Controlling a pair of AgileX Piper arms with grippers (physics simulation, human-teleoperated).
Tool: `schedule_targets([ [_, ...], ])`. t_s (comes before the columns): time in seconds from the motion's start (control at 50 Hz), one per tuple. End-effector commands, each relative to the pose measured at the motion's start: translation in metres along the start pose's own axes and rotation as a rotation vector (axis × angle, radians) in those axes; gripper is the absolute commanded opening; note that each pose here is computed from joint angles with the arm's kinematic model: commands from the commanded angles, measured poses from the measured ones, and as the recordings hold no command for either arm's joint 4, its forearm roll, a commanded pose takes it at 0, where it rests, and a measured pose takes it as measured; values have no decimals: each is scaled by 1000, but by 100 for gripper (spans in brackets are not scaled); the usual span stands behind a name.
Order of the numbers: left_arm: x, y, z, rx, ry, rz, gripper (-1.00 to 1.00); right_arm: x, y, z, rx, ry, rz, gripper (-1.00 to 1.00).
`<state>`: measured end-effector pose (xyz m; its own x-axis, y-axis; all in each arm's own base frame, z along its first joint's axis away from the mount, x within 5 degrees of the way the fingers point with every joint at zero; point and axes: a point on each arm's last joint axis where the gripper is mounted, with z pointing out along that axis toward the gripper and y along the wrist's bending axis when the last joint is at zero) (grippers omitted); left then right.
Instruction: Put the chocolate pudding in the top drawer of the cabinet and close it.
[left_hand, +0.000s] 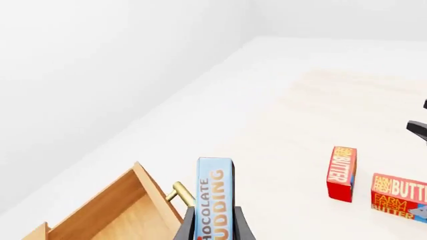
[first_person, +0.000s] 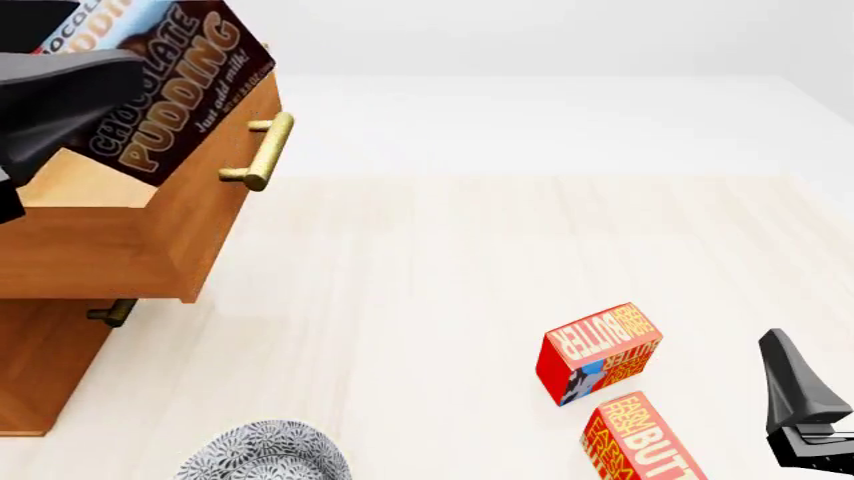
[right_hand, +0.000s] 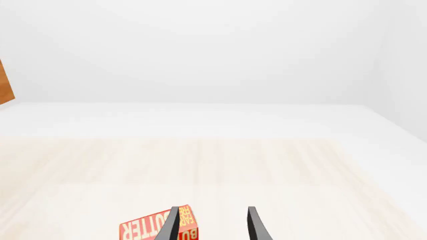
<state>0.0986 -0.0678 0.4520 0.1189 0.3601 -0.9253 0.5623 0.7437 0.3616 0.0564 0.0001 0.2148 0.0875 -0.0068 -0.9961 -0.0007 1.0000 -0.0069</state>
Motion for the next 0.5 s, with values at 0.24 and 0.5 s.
schedule_targets([
  [0.24,10,12,-5,-126,37,1,-100,0,0,0,0,0,0,100],
  [0.5,32,18,14,-189,105,-20,-100,0,0,0,0,0,0,100],
])
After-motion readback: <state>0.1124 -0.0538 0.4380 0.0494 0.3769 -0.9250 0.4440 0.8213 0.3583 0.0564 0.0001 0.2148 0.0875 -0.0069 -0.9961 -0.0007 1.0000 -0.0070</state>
